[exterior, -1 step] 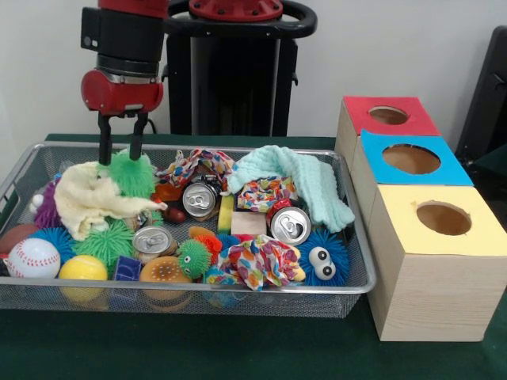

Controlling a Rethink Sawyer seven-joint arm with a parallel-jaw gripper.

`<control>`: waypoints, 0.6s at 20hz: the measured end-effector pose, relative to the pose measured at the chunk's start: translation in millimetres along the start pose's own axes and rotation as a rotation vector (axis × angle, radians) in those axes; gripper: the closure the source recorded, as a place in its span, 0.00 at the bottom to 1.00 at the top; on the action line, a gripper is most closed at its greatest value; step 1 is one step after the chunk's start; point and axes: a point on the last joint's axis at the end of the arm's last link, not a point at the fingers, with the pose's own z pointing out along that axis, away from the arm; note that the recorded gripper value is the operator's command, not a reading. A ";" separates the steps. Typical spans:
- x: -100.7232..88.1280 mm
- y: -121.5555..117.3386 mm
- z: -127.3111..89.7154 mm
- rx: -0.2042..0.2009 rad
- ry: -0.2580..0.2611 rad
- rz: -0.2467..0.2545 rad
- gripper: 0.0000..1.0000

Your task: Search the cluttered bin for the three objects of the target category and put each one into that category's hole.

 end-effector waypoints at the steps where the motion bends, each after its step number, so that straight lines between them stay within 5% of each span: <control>1: 0.1 -0.4 -0.3 0.001 -0.001 0.001 0.00; 12: -8.4 -12.8 -11.8 0.041 -0.054 0.050 0.00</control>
